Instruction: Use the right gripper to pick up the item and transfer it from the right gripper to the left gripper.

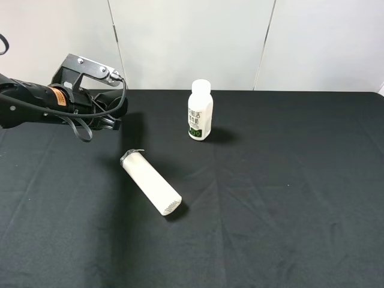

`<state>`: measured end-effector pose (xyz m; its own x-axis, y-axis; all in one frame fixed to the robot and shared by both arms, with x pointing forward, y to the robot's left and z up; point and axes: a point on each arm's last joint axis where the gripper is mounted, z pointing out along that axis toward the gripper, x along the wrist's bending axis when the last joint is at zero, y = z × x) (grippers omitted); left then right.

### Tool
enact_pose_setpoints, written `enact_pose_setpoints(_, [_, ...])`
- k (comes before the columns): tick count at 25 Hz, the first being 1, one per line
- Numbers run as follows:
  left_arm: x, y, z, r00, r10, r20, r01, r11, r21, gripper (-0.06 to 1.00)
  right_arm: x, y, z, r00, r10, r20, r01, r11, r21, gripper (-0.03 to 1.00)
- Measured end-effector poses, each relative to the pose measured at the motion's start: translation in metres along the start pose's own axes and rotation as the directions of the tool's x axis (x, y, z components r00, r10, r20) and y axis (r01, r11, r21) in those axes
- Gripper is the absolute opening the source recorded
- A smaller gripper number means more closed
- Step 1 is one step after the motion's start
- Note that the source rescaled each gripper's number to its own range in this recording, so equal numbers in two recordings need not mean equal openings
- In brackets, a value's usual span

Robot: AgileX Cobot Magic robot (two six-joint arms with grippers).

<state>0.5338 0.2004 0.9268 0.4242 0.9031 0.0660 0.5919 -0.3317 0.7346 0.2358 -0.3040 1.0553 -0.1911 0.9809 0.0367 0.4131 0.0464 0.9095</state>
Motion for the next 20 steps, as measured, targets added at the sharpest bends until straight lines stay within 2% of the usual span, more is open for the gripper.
enact_pose_setpoints(1, [0.0,0.0,0.0,1.0,0.0,0.0,0.0,1.0,0.0,0.16,0.0,0.0,0.0,1.0,0.0,0.0,0.0,1.0,0.0,1.0])
enact_pose_setpoints(3, [0.0,0.0,0.0,1.0,0.0,0.0,0.0,1.0,0.003,0.58,0.0,0.0,0.0,1.0,0.0,0.0,0.0,1.0,0.0,1.0])
enact_pose_setpoints(4, [0.0,-0.001,0.0,1.0,0.0,-0.001,0.0,1.0,0.007,0.74,0.0,0.0,0.0,1.0,0.0,0.0,0.0,1.0,0.0,1.0])
enact_pose_setpoints(5, [0.0,-0.001,0.0,1.0,0.001,-0.001,-0.001,1.0,0.011,0.84,0.0,0.0,0.0,1.0,0.0,0.0,0.0,1.0,0.0,1.0])
enact_pose_setpoints(6, [0.0,-0.001,0.0,1.0,0.003,-0.002,-0.003,1.0,0.016,0.89,0.0,0.0,0.0,1.0,0.0,0.0,0.0,1.0,0.0,1.0])
enact_pose_setpoints(10, [0.0,-0.002,0.0,1.0,0.016,-0.002,-0.016,1.0,0.022,0.98,0.0,0.0,0.0,1.0,0.0,0.0,0.0,1.0,0.0,1.0])
enact_pose_setpoints(16, [0.001,0.002,-0.007,1.0,0.024,-0.01,-0.024,1.0,0.02,1.0,0.0,0.0,0.0,1.0,0.0,0.0,0.0,1.0,0.0,1.0])
enact_pose_setpoints(20, [0.005,0.012,-0.031,0.999,0.027,-0.041,-0.025,0.999,0.048,1.0,0.0,0.0,0.0,1.0,0.0,0.0,0.0,1.0,0.0,1.0])
